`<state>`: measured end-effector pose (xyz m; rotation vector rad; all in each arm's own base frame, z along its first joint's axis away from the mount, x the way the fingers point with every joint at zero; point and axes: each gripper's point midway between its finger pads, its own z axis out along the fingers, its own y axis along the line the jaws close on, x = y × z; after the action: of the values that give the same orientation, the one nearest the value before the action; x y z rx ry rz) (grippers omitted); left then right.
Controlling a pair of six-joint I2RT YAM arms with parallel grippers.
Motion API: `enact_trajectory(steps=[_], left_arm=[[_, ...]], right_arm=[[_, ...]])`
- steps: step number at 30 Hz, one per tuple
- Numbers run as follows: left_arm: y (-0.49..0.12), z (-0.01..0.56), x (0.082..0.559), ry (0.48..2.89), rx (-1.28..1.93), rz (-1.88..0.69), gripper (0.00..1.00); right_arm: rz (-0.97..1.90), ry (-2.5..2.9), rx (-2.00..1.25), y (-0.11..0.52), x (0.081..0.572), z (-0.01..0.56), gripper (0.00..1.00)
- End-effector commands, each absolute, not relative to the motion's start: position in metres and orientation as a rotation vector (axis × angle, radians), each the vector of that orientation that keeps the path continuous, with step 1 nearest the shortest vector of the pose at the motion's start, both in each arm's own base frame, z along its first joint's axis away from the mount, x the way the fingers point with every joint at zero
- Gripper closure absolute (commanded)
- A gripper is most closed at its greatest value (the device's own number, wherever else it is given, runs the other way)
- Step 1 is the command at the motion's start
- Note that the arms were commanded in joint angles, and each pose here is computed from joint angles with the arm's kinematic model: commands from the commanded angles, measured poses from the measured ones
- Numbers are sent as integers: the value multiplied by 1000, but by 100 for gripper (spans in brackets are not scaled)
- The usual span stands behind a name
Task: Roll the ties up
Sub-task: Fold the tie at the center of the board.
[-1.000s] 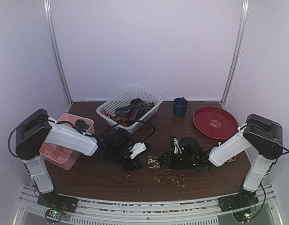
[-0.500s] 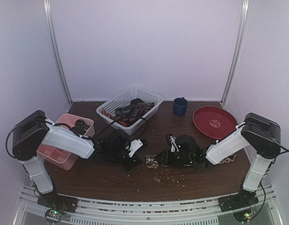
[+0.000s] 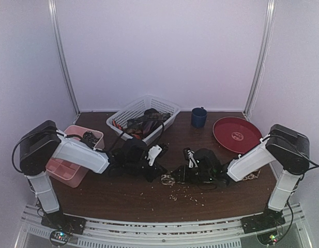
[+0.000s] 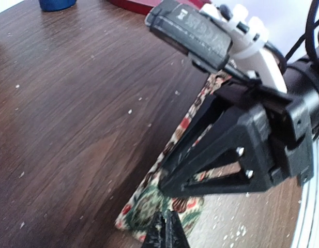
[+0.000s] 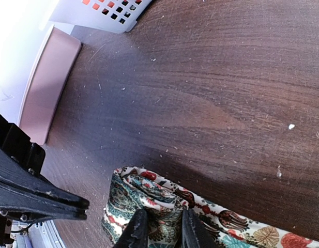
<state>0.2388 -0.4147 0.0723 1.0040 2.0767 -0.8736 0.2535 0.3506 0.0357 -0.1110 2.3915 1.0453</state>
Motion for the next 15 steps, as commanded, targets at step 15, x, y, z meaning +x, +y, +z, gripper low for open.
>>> enact_trajectory(steps=[15], left_arm=[[-432, 43, 243, 2106, 967, -917, 100]], right_arm=[[930, 2411, -40, 332, 262, 51, 66]])
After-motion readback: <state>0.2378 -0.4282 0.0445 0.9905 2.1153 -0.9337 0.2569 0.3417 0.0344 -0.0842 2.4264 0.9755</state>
